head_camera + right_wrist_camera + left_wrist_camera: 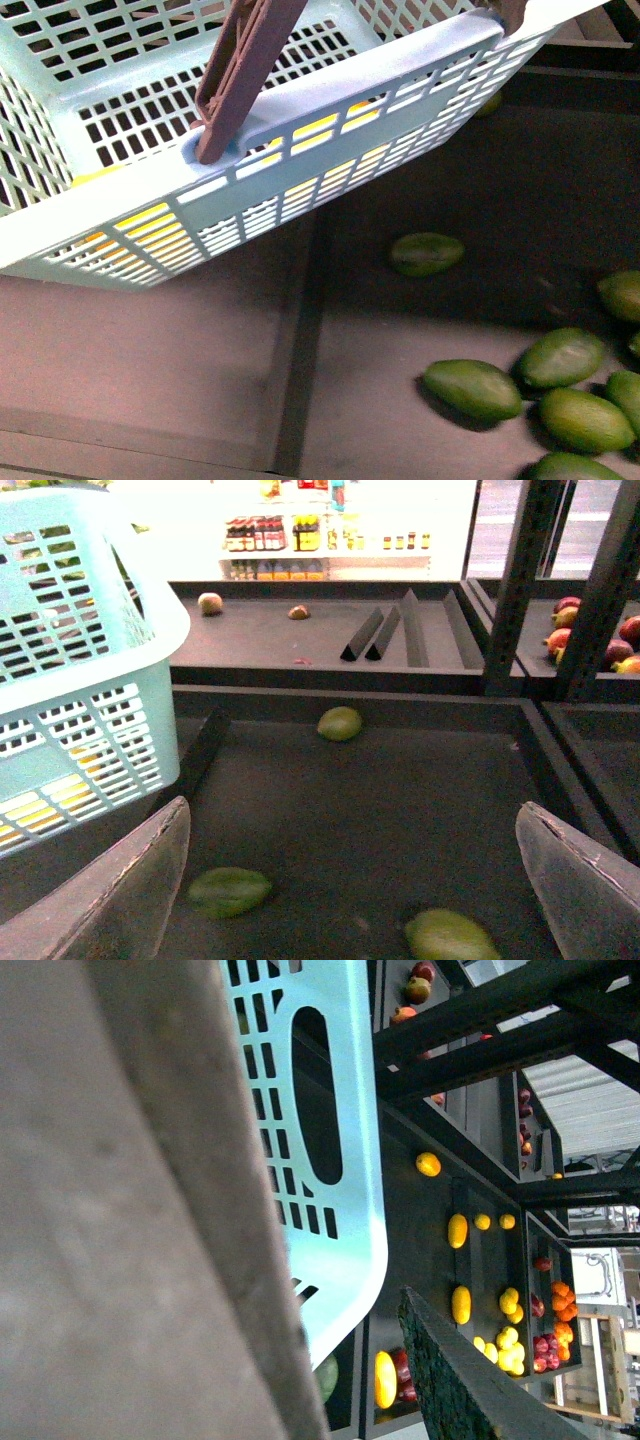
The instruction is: Pick lemon and mango into basket
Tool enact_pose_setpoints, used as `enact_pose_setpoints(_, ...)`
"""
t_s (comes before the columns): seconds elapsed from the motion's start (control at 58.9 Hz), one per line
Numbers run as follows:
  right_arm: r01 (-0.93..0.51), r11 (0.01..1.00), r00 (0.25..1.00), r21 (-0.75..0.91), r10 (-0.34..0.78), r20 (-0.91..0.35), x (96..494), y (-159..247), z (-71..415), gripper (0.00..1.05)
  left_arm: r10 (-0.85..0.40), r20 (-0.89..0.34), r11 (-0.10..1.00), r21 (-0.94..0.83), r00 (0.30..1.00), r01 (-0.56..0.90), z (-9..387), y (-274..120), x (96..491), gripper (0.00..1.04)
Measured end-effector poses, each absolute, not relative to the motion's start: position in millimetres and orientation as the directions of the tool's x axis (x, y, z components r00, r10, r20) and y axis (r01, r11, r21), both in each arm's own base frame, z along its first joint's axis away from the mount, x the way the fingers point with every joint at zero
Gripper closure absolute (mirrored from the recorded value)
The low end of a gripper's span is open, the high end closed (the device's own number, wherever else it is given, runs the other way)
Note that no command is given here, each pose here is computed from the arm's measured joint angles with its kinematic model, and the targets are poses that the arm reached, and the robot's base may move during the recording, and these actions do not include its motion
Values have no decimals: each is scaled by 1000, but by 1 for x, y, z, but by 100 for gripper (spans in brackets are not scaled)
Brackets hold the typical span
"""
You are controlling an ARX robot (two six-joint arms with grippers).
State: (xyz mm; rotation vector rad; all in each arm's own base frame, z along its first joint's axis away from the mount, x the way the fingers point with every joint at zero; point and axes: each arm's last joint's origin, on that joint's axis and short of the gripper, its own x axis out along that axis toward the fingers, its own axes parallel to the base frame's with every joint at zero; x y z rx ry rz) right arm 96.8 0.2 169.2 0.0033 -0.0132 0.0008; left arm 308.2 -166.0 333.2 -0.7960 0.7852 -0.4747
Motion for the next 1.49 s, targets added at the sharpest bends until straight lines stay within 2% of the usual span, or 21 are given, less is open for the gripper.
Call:
enact_pose_setpoints(0.221,-6,1000,1000,3,6,12,97,0,169,9,-646,-438,619,-780,625,92,333,-165,309,76)
enact_pose_setpoints(0.441,-4,1000,1000,3,4,12,97,0,169,9,-615,-442,642,-761,654,90,333,-161,311,76)
enact_pose_setpoints(0.475,-4,1000,1000,3,4,12,97,0,169,9,-595,-433,644,-761,677,80,332,-163,311,76)
enact_pose_setpoints(0.509,-3,1000,1000,3,3,12,97,0,169,9,-523,-363,610,-791,771,41,328,-168,313,77)
enact_pose_setpoints(0.526,-3,1000,1000,3,3,12,97,0,169,9,-499,-341,599,-800,797,32,328,-168,314,77)
enact_pose_setpoints(0.56,-3,1000,1000,3,3,12,97,0,169,9,-383,-262,559,-829,886,-3,324,-173,321,77)
enact_pose_setpoints(0.594,-5,1000,1000,3,5,12,97,0,169,9,-290,-211,526,-850,934,-28,321,-175,329,77)
enact_pose_setpoints(0.679,0,1000,1000,3,0,12,97,0,169,9,-112,-143,444,-893,983,-79,314,-168,354,77)
enact_pose_setpoints(0.781,3,1000,1000,3,-3,12,97,0,169,9,-56,-170,407,-904,984,-133,297,-160,383,77)
enact_pose_setpoints(0.968,-1,1000,1000,3,1,12,97,0,169,9,-49,-264,302,-923,963,-238,249,-159,437,77)
enact_pose_setpoints(1.07,1,1000,1000,3,-1,12,97,0,169,9,-54,-318,292,-911,947,-290,224,-160,458,77)
enact_pose_setpoints(1.29,0,1000,1000,3,0,12,97,0,169,9,-85,-450,324,-856,889,-403,173,-161,478,77)
enact_pose_setpoints(1.494,0,1000,1000,3,0,12,97,0,169,9,-53,-499,301,-834,865,-463,161,-149,479,77)
